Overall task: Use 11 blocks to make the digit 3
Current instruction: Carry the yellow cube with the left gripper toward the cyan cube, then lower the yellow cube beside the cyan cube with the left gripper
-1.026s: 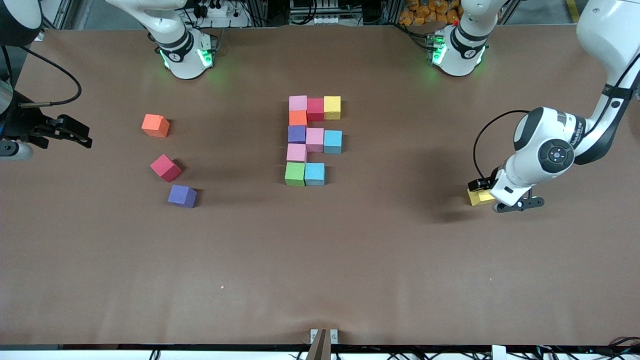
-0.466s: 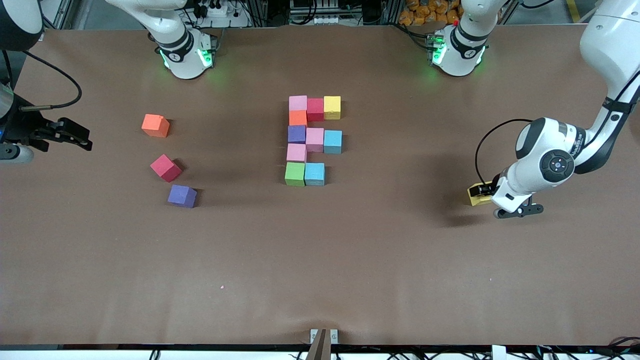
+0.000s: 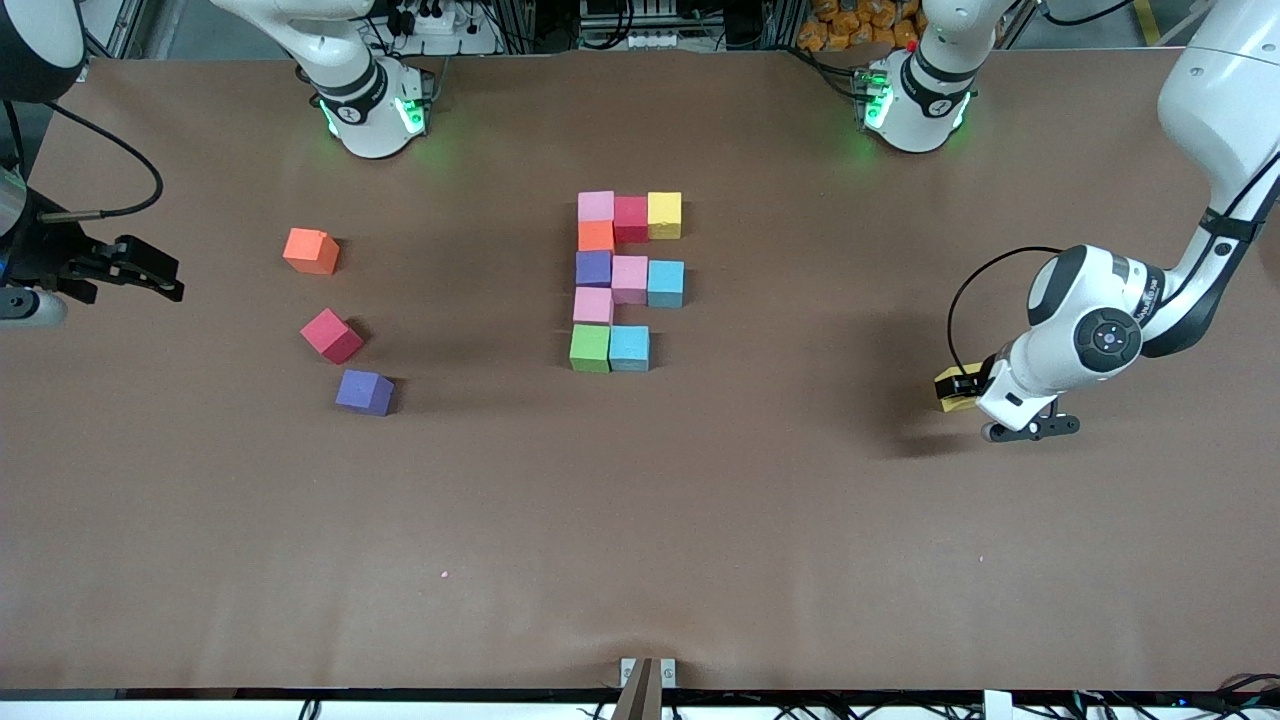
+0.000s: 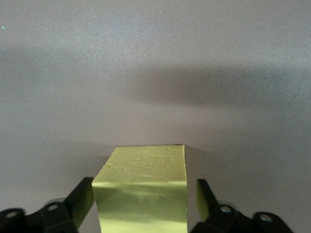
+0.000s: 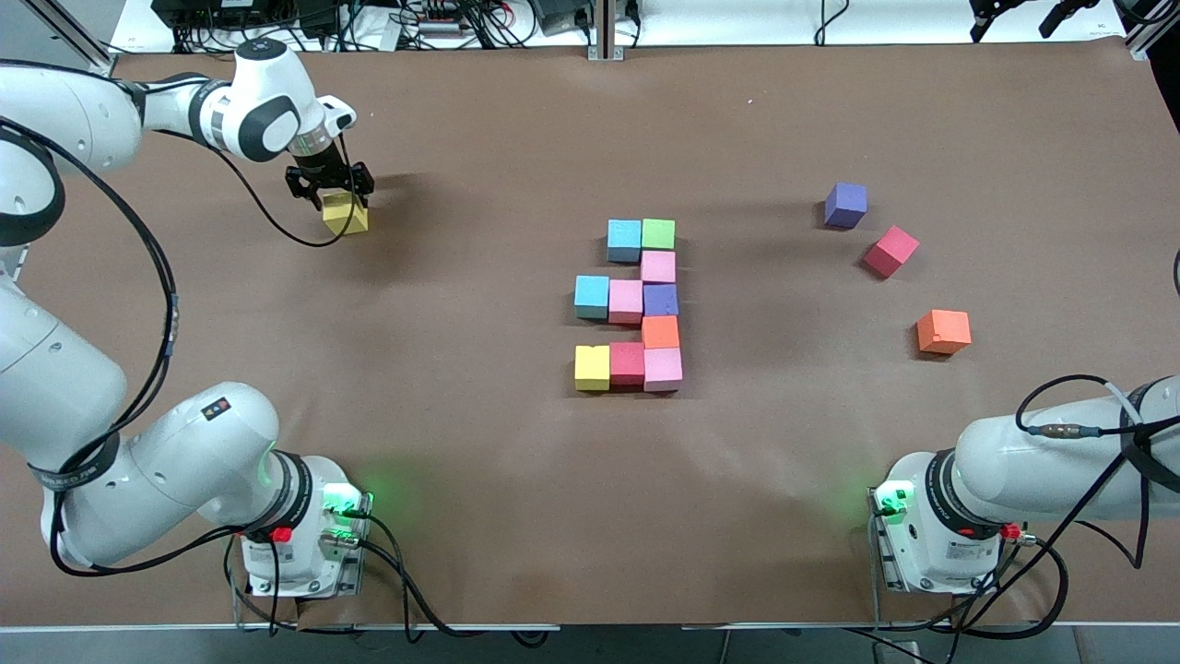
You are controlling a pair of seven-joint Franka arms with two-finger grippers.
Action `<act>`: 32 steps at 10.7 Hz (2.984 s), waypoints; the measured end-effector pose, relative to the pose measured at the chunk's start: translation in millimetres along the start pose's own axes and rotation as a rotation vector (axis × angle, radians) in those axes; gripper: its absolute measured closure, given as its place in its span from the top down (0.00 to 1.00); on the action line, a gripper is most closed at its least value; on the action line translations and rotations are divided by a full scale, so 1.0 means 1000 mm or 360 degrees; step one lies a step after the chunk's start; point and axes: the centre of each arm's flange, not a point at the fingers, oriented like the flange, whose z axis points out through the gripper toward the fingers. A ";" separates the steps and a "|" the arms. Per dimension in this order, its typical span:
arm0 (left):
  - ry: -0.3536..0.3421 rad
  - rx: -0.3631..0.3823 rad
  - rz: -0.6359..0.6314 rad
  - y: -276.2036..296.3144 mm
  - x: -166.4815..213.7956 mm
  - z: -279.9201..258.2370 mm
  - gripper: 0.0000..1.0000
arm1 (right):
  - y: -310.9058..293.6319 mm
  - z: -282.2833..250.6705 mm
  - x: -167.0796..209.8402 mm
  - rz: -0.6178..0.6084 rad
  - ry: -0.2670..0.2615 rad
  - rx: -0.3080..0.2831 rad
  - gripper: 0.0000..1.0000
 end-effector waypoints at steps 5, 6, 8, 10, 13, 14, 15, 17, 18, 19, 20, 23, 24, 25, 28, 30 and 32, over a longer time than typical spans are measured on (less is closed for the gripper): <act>0.0021 -0.0006 -0.0164 0.010 0.002 -0.006 0.59 | 0.011 0.000 -0.001 0.0006 -0.0001 0.0000 1.00; 0.0031 -0.0007 -0.0234 0.027 0.001 -0.009 0.56 | 0.011 0.000 -0.001 0.0005 -0.0001 0.0000 1.00; 0.0026 -0.0032 -0.0386 0.078 -0.001 -0.026 0.56 | 0.010 0.000 0.000 0.0004 -0.0001 0.0000 1.00; -0.0045 -0.0101 -0.0544 0.142 -0.002 -0.059 0.56 | 0.010 0.001 0.000 0.0001 -0.0002 0.0001 1.00; -0.0077 -0.0116 -0.0871 0.215 -0.024 -0.077 0.56 | 0.004 0.002 0.002 -0.0016 0.0004 0.0000 1.00; -0.0091 -0.0113 -0.1019 0.237 -0.034 -0.076 0.56 | 0.004 0.002 0.003 -0.0018 0.0020 0.0000 1.00; -0.0106 -0.0122 -0.1161 0.261 -0.041 -0.075 0.56 | 0.003 0.003 0.005 -0.0018 0.0025 0.0000 1.00; -0.0148 -0.0142 -0.1382 0.312 -0.060 -0.074 0.56 | 0.004 0.006 0.007 -0.0017 0.0025 0.0001 1.00; -0.0173 -0.0154 -0.1494 0.334 -0.070 -0.074 0.56 | 0.004 0.006 0.007 -0.0017 0.0025 0.0001 1.00; -0.0189 -0.0167 -0.1634 0.352 -0.080 -0.078 0.56 | 0.004 0.006 0.007 -0.0017 0.0025 0.0002 1.00; -0.0192 -0.0170 -0.1752 0.366 -0.089 -0.082 0.56 | 0.004 0.006 0.007 -0.0017 0.0025 0.0002 1.00; -0.0205 -0.0211 -0.1952 0.393 -0.107 -0.086 0.56 | 0.002 0.006 0.007 -0.0012 0.0025 0.0038 1.00; -0.0203 -0.0222 -0.1999 0.402 -0.113 -0.084 0.56 | 0.002 0.006 0.007 -0.0006 0.0030 0.0068 1.00; -0.0183 -0.0219 -0.2042 0.409 -0.117 -0.076 0.56 | 0.003 0.006 0.008 -0.0002 0.0038 0.0073 1.00; -0.0136 -0.0260 -0.2173 0.429 -0.127 -0.048 0.56 | 0.004 0.010 0.010 0.0001 0.0034 0.0074 1.00; -0.0133 -0.0259 -0.2191 0.436 -0.132 -0.037 0.56 | 0.001 0.010 0.011 -0.0008 0.0031 0.0074 1.00; -0.0129 -0.0257 -0.2194 0.436 -0.133 -0.036 0.56 | -0.007 0.012 0.011 -0.0030 0.0025 0.0075 1.00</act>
